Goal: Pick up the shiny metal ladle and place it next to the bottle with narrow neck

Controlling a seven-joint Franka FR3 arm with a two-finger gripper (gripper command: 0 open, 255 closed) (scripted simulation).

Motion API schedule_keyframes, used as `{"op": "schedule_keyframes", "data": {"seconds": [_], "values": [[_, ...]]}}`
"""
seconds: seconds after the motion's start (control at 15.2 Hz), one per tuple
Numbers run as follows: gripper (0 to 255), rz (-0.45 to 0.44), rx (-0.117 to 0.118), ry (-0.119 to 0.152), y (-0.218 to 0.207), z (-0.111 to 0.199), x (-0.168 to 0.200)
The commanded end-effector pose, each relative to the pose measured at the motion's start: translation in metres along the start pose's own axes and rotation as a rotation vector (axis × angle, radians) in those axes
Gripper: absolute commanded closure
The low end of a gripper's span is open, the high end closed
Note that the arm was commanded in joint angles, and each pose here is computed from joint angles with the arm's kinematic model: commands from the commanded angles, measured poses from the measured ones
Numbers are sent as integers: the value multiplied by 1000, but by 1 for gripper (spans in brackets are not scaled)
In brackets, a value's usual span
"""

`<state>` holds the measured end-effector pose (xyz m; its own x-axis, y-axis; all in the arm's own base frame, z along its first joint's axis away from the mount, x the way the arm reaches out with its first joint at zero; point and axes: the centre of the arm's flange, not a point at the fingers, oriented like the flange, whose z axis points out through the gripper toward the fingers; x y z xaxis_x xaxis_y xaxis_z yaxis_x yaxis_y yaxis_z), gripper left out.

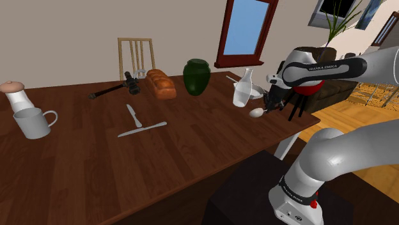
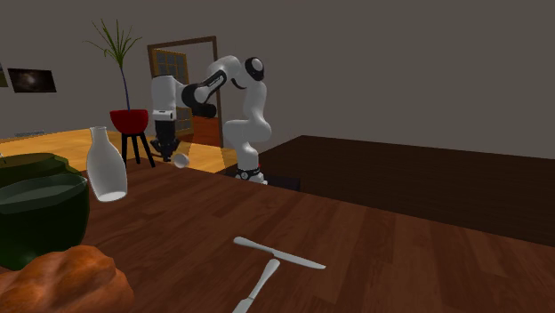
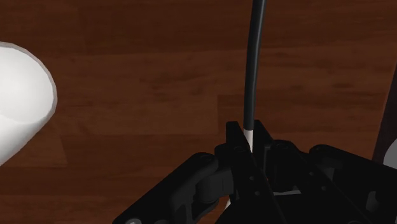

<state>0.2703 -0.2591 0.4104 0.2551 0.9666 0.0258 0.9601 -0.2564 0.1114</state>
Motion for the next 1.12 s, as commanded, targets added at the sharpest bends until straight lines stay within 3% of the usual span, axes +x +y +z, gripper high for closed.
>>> {"op": "schedule_keyframes", "data": {"seconds": [0.0,0.59,1.06], "values": [[255,0,-1,0,-1,11,-1],[255,0,-1,0,-7,61,-2],[255,0,-1,0,-7,61,-2]]}}
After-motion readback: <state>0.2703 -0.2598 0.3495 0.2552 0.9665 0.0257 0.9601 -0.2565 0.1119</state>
